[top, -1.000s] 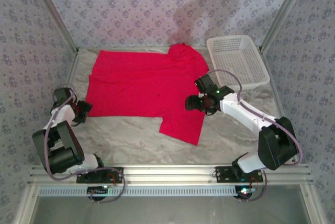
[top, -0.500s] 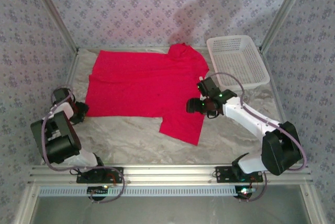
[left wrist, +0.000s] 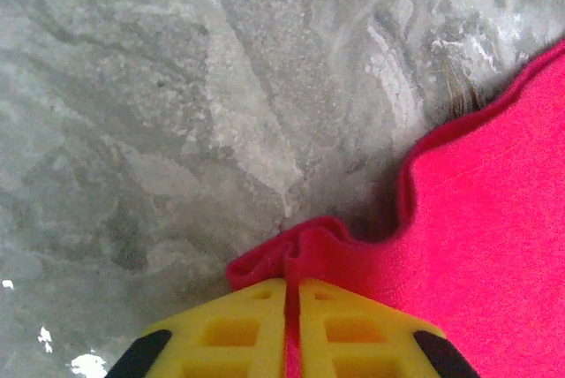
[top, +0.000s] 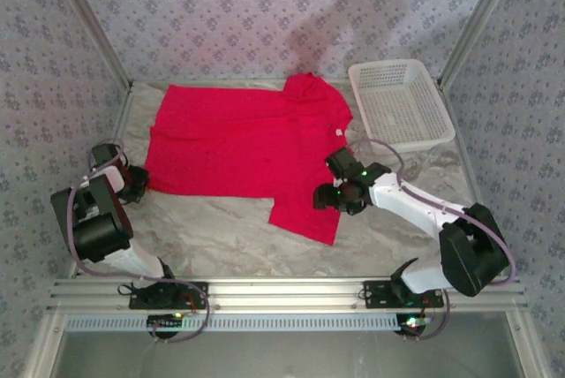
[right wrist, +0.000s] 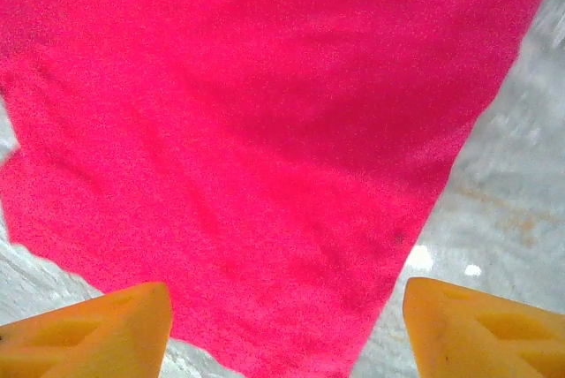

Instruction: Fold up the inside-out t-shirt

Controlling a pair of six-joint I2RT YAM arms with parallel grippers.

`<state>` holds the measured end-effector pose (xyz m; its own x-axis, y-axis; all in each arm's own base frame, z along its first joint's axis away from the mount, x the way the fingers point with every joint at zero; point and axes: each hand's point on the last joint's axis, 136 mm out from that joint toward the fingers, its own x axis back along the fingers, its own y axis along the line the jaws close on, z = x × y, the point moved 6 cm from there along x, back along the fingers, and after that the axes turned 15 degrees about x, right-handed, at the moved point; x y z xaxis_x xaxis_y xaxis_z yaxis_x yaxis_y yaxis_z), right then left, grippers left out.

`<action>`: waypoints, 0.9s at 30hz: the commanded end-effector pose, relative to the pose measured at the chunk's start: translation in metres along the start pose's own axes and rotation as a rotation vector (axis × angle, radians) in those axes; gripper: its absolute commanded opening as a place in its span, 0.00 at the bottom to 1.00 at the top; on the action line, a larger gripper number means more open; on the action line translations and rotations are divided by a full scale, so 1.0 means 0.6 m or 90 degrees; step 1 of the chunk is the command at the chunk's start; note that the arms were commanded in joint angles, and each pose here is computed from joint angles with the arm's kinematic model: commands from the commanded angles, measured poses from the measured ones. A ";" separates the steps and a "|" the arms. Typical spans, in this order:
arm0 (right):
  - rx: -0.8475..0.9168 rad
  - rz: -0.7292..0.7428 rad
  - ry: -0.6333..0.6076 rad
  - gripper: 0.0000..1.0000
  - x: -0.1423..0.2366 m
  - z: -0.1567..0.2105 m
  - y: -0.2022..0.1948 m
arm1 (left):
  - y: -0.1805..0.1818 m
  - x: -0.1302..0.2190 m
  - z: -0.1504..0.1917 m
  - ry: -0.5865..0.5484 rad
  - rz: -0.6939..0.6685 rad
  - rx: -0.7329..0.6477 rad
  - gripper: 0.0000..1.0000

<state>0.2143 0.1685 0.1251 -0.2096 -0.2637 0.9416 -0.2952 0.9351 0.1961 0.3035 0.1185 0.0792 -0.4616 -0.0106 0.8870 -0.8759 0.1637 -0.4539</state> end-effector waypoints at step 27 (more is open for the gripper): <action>-0.107 0.107 0.079 0.00 -0.067 0.135 0.010 | 0.015 0.162 0.054 -0.037 0.065 -0.046 0.00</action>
<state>0.1422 0.1695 0.0744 -0.0910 -0.1213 0.9884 -0.1030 0.9884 0.1118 0.2525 0.0909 0.1435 -0.5489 -0.0564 0.8340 -0.8225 0.2142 -0.5269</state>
